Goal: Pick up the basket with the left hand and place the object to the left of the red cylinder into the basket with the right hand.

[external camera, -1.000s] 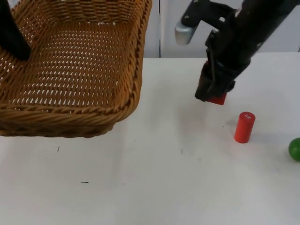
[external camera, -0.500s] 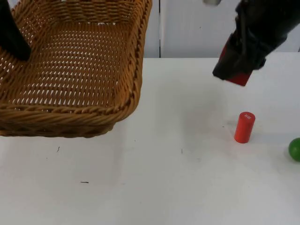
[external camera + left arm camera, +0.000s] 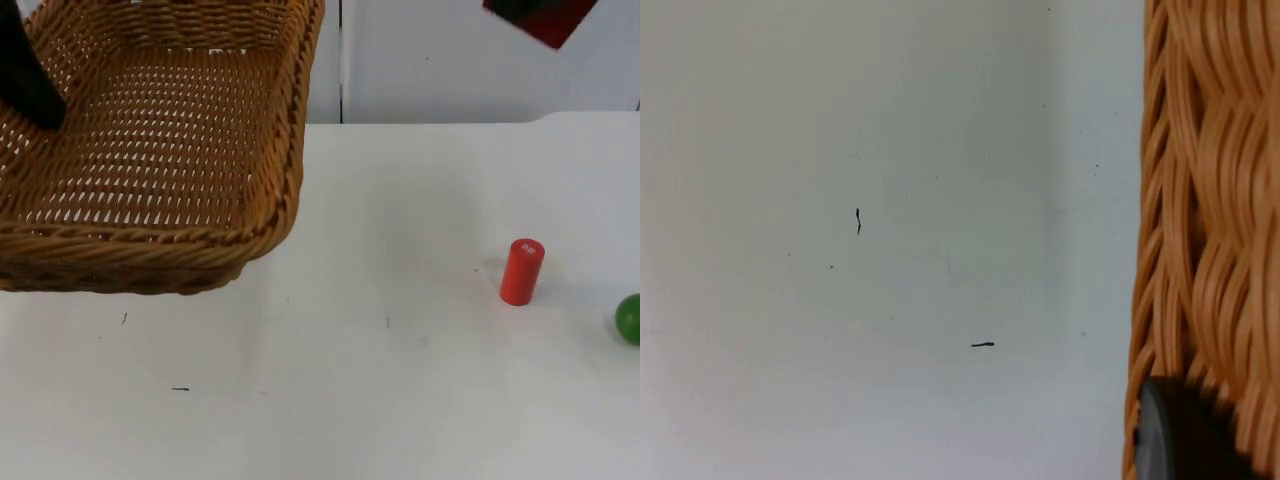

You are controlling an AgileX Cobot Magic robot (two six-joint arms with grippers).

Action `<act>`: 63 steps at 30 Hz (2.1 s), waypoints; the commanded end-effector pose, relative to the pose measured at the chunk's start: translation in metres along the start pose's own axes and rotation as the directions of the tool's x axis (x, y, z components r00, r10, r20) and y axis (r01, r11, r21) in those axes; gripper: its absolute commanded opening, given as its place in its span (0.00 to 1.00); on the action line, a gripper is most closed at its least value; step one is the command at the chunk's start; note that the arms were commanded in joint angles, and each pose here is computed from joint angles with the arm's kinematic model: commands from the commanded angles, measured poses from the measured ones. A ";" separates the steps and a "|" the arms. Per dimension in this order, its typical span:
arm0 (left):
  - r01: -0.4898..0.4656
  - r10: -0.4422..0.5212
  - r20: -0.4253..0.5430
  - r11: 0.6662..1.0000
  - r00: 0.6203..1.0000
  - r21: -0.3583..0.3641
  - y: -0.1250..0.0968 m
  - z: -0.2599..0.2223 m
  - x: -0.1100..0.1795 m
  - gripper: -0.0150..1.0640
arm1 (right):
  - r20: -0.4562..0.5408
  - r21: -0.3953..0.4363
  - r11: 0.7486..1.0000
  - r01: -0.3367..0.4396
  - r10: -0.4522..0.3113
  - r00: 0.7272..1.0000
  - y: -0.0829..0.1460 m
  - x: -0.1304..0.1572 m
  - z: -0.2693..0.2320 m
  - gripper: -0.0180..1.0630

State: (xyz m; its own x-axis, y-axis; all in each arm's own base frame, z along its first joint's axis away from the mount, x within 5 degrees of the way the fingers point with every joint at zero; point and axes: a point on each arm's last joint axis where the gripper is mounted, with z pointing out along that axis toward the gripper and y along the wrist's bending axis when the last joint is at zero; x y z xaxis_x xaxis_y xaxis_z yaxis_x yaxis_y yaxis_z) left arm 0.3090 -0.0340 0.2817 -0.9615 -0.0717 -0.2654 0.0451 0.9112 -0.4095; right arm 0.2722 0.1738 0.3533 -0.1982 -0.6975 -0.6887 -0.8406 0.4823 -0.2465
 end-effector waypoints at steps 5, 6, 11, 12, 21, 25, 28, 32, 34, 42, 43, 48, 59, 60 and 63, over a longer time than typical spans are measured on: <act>0.006 -0.006 0.014 1.000 1.000 0.009 -0.002 -0.005 0.001 0.01 | 0.044 0.009 1.000 -0.002 0.002 0.999 0.004 -0.006 -0.020 0.02; 0.006 -0.006 0.014 1.000 1.000 0.009 -0.002 -0.005 0.001 0.01 | 0.041 0.006 1.000 -0.002 0.002 0.999 0.005 -0.005 -0.020 0.02; 0.006 -0.006 0.010 1.000 1.000 0.010 -0.002 -0.005 0.002 0.01 | 0.024 -0.011 1.000 -0.004 0.004 1.000 0.006 -0.004 -0.020 0.02; 0.006 -0.006 0.010 1.000 1.000 0.010 -0.002 -0.005 0.002 0.01 | 0.024 -0.011 1.000 -0.004 0.004 1.000 0.006 -0.004 -0.020 0.02; 0.006 -0.006 0.000 1.000 1.000 0.011 -0.002 -0.005 0.003 0.01 | 0.022 -0.014 1.000 -0.004 0.004 1.000 0.007 -0.004 -0.020 0.02; 0.006 -0.006 -0.002 1.000 1.000 0.012 -0.002 -0.005 0.003 0.01 | 0.023 -0.012 1.000 -0.004 0.004 1.000 0.006 -0.004 -0.020 0.02; 0.006 -0.006 -0.007 1.000 1.000 0.013 -0.003 -0.005 0.003 0.01 | 0.025 -0.011 1.000 -0.004 0.004 1.000 0.006 -0.004 -0.020 0.02; 0.006 -0.006 -0.007 1.000 1.000 0.013 -0.003 -0.005 0.003 0.01 | 0.052 0.006 1.000 -0.009 0.009 0.999 0.005 -0.007 -0.020 0.02; 0.006 -0.006 -0.007 1.000 1.000 0.013 -0.003 -0.005 0.003 0.01 | 0.057 0.008 1.000 -0.011 0.011 0.998 0.005 -0.007 -0.020 0.02; 0.006 -0.006 -0.011 1.000 1.000 0.013 -0.003 -0.005 0.004 0.01 | 0.109 -0.067 0.998 0.001 0.007 0.994 0.021 -0.029 -0.008 0.02; 0.006 -0.006 -0.011 1.000 1.000 0.013 -0.003 -0.005 0.004 0.01 | 0.113 -0.085 0.996 0.026 -0.016 0.993 0.028 -0.035 -0.002 0.02; 0.000 0.000 -0.009 1.000 1.000 0.013 -0.003 -0.005 0.003 0.01 | 0.159 -0.114 0.988 0.108 -0.090 0.983 0.045 -0.066 0.019 0.02; 0.003 -0.002 -0.006 1.000 1.000 0.018 -0.003 -0.005 0.003 0.01 | 0.207 -0.153 0.988 0.030 0.003 0.978 0.054 -0.107 0.078 0.02; 0.004 -0.004 -0.006 1.000 1.000 0.020 -0.003 -0.005 0.003 0.01 | 0.201 -0.160 0.987 0.010 0.023 0.979 0.054 -0.108 0.085 0.02; 0.004 -0.004 -0.006 1.000 1.000 0.020 -0.003 -0.005 0.003 0.01 | 0.202 -0.155 0.988 -0.026 0.058 0.978 0.052 -0.108 0.098 0.02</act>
State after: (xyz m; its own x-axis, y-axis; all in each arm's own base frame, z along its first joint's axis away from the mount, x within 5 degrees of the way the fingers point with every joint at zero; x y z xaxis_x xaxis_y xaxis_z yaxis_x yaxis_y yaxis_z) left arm 0.3065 -0.0340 0.2822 -0.9661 -0.0603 -0.2509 0.0488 0.9120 -0.4073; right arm 0.2961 0.3218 0.3460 -0.1303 -0.5823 -0.8025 -0.9116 0.3886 -0.1339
